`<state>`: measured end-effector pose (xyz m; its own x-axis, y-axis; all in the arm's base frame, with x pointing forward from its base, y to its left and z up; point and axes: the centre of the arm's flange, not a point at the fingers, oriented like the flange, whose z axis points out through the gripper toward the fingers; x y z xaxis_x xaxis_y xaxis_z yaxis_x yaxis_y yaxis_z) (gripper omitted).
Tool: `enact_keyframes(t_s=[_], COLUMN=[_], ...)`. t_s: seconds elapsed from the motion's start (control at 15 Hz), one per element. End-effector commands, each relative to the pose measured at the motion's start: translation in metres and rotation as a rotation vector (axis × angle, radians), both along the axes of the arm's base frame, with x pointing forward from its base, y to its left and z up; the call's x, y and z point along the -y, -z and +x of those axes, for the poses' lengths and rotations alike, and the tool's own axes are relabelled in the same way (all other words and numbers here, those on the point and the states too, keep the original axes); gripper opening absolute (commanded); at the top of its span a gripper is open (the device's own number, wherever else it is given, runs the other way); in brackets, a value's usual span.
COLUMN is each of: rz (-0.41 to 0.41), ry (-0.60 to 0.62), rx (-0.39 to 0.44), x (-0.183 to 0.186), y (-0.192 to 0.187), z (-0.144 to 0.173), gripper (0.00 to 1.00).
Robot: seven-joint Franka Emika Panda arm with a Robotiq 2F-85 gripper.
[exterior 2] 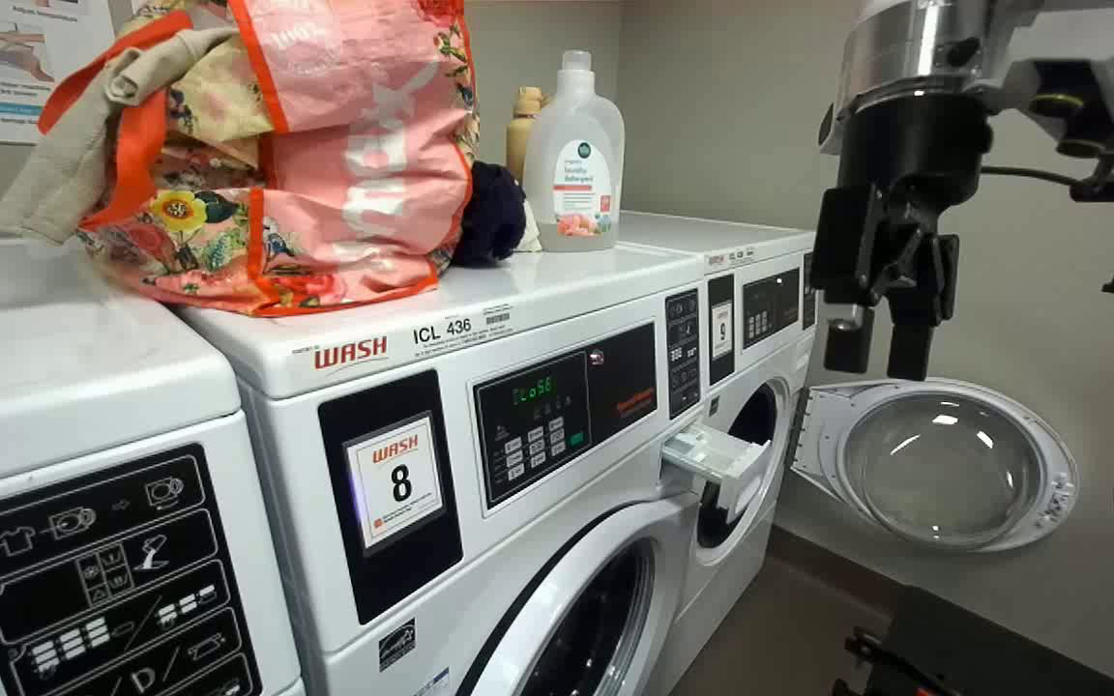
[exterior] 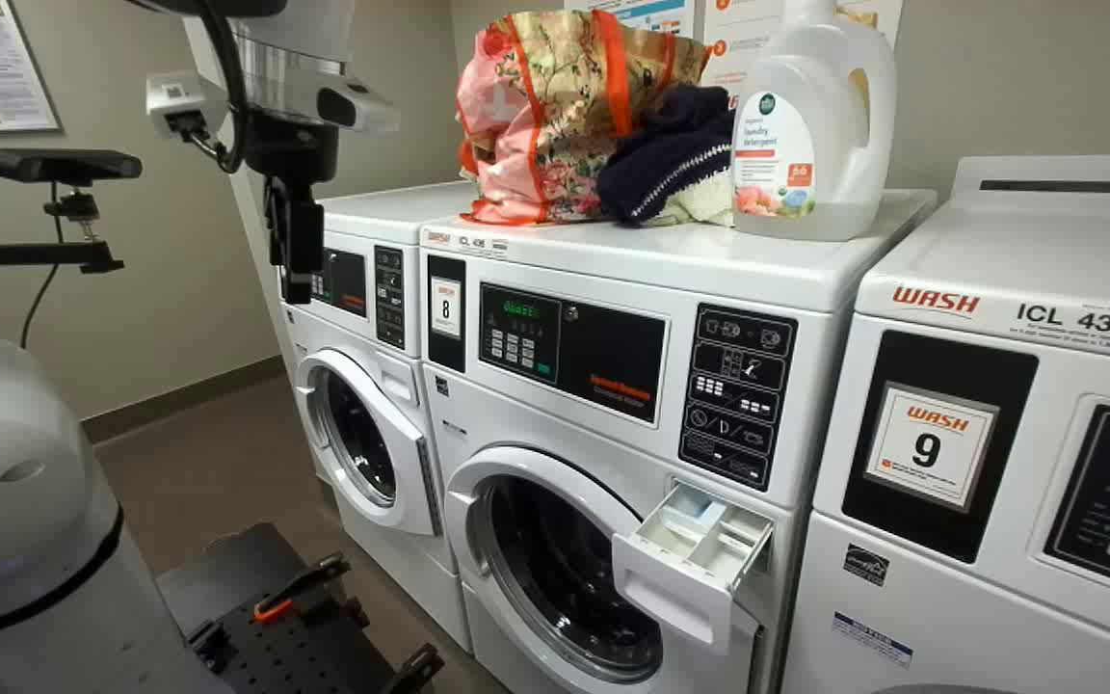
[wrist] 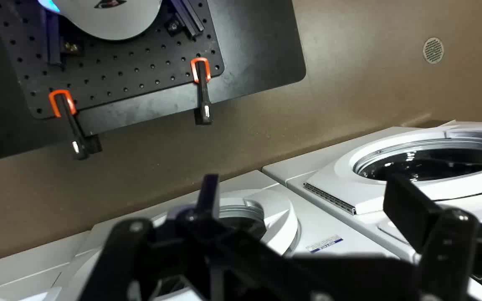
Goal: Move the bottle to the left on the washing machine
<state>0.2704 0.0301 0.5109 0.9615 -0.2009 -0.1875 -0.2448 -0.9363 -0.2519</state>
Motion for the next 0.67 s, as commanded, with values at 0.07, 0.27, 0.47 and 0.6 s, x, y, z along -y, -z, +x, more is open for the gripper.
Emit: enact_keyframes(t_s=[0.07,0.27,0.47,0.6], rz=[0.000,-0.001,-0.016,-0.022], ry=[0.000,0.002,0.018,0.024], rx=[0.000,0.007,0.065,0.118], x=[0.000,0.002,0.014,0.024], y=[0.000,0.000,0.000,-0.001], z=[0.000,0.001,0.006,0.012], gripper=[1.00,1.00,1.00,1.00])
